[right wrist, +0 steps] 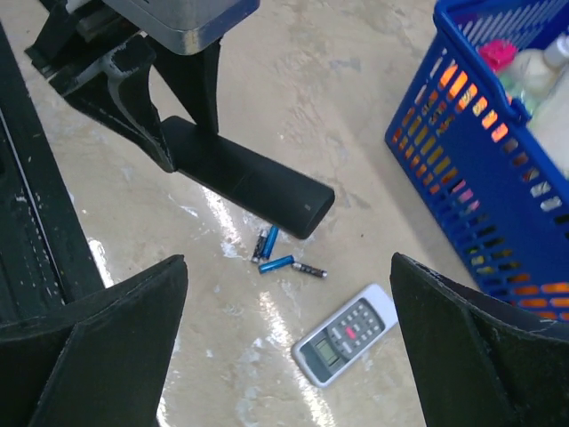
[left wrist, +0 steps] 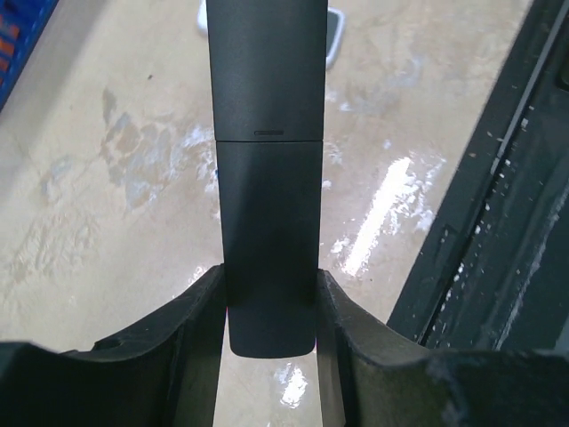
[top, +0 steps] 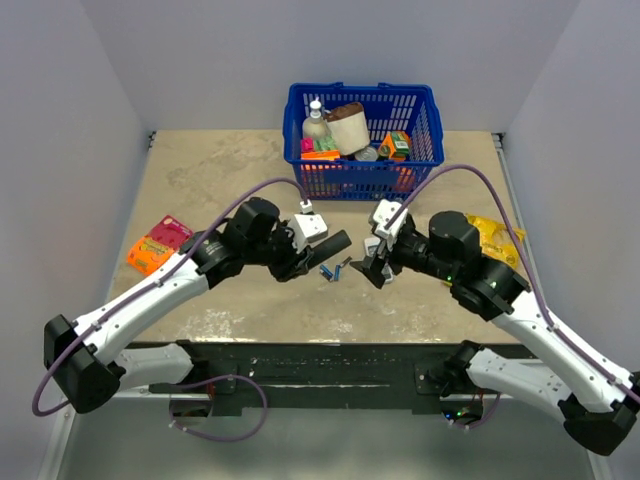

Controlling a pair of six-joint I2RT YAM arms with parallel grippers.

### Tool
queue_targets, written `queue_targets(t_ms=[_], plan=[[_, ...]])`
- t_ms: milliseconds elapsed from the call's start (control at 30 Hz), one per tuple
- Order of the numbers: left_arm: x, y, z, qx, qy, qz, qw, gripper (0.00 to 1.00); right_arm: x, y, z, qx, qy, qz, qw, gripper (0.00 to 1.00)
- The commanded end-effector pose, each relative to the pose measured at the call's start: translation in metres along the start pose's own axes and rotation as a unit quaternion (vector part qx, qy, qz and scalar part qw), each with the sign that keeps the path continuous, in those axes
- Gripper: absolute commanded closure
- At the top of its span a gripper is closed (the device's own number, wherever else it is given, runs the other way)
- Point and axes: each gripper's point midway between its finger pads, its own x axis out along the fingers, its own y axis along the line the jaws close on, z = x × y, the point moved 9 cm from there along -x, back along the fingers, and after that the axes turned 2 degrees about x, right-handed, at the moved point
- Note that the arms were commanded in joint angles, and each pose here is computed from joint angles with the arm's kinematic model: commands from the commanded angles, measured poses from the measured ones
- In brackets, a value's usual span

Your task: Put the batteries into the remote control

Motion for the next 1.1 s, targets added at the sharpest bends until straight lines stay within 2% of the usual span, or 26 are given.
queue_targets(t_ms=[0,200,533,800,1067], plan=[[-0.026,-0.011,0.021,0.075,-0.052,-0.064,0.994,0.96,-0.001,0.001,0.015,-0.096,-0.011,0.07,0.993,0.02],[-0.043,-0.016,0.031,0.104,-0.068,-0.084,0.989,0.97,0.007,0.001,0.03,-0.131,0.01,0.129,0.983,0.02],[-0.053,-0.019,0.037,0.111,-0.07,-0.101,0.986,0.97,0.027,0.002,0.037,-0.154,0.055,0.214,0.963,0.08],[-0.058,-0.02,0.043,0.119,-0.079,-0.103,0.984,0.98,0.038,0.006,0.029,-0.138,0.077,0.256,0.954,0.28],[-0.055,-0.02,0.043,0.118,-0.074,-0.113,0.984,0.99,0.041,0.008,0.03,-0.13,0.075,0.273,0.95,0.37]])
